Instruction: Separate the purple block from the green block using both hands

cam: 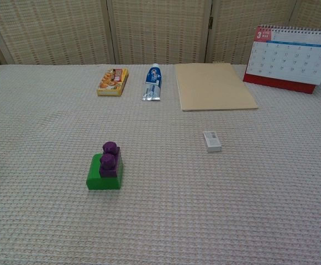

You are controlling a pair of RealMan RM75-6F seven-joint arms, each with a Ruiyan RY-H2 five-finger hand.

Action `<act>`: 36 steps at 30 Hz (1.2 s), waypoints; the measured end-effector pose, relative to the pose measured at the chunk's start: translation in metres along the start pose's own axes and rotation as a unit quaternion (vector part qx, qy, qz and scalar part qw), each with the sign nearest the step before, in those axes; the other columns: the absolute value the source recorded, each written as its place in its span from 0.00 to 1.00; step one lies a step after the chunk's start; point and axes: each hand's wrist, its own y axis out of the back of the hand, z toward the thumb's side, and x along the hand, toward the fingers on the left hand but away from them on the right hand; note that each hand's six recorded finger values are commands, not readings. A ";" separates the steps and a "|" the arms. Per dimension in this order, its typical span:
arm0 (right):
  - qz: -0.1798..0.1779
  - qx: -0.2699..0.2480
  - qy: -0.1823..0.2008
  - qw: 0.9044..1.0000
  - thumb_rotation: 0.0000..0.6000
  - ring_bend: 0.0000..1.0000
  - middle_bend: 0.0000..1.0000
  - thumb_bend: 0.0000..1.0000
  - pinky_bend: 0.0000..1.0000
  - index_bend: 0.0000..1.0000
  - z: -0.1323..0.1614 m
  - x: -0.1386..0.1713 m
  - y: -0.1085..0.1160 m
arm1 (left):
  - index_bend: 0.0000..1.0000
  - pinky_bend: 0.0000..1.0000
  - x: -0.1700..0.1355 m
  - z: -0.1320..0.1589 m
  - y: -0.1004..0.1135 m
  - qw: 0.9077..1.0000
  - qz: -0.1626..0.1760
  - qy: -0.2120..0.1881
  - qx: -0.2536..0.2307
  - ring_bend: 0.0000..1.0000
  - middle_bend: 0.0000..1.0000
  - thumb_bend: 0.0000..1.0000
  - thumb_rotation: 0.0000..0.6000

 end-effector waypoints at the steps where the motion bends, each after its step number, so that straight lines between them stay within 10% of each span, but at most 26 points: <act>1: 0.000 0.000 0.000 1.000 1.00 0.00 0.00 0.31 0.00 0.00 0.000 0.000 0.000 | 0.00 0.00 0.000 0.000 -0.001 1.000 -0.002 0.000 0.000 0.00 0.00 0.30 1.00; 20: -0.012 -0.008 0.002 1.000 1.00 0.00 0.00 0.31 0.00 0.00 0.001 0.005 0.007 | 0.10 0.00 0.021 0.050 0.004 0.991 0.000 -0.048 -0.126 0.00 0.00 0.29 1.00; 29: -0.001 -0.012 0.006 1.000 1.00 0.00 0.00 0.31 0.00 0.00 0.002 0.000 0.001 | 0.20 0.00 0.059 0.097 0.012 0.981 -0.052 -0.032 -0.183 0.00 0.00 0.29 1.00; 36: 0.002 -0.018 0.013 1.000 1.00 0.00 0.00 0.31 0.00 0.00 0.005 -0.003 0.000 | 0.23 0.00 0.084 0.132 0.012 0.985 -0.047 -0.049 -0.162 0.00 0.00 0.29 1.00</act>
